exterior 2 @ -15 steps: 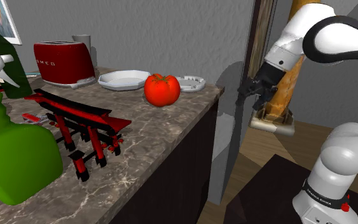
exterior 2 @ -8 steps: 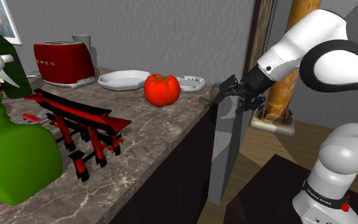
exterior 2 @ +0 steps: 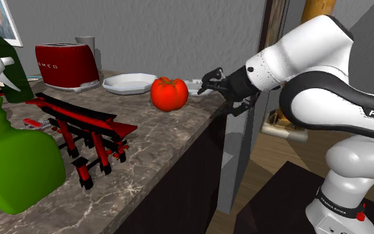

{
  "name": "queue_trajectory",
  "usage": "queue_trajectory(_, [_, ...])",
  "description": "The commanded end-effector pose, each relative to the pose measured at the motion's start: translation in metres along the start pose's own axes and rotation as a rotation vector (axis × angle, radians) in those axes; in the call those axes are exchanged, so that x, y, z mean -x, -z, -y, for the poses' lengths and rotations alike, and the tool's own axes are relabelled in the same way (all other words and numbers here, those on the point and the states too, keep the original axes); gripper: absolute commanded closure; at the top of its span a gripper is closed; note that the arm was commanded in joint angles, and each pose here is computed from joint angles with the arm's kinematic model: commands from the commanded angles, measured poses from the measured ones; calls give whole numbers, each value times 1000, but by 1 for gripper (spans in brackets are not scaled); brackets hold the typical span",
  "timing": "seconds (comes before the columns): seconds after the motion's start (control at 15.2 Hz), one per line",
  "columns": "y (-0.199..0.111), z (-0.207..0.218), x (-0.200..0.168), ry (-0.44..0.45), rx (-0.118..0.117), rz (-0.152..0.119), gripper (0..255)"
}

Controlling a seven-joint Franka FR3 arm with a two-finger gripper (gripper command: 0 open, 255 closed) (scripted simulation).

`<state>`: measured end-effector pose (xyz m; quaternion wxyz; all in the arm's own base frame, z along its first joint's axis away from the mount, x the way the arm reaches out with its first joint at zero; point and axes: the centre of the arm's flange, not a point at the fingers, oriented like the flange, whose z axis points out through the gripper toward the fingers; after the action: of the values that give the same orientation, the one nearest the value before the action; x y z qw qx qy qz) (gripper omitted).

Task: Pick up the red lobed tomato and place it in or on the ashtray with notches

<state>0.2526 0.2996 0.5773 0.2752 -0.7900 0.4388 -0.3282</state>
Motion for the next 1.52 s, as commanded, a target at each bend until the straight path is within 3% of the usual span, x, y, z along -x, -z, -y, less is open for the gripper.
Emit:
queue_trajectory(0.0, [-9, 23, 14, -82, -39, -63, 0])
queue_trajectory(0.33, [-25, 78, 39, -268, -133, -222, 0])
queue_trajectory(0.4, [-26, 83, 40, -283, -141, -235, 0])
queue_trajectory(0.86, [-64, 87, 30, -283, -141, -235, 0])
queue_trajectory(1.39, [-64, 87, 30, -283, -140, -235, 0])
queue_trajectory(1.45, [-64, 87, 30, -283, -140, -235, 255])
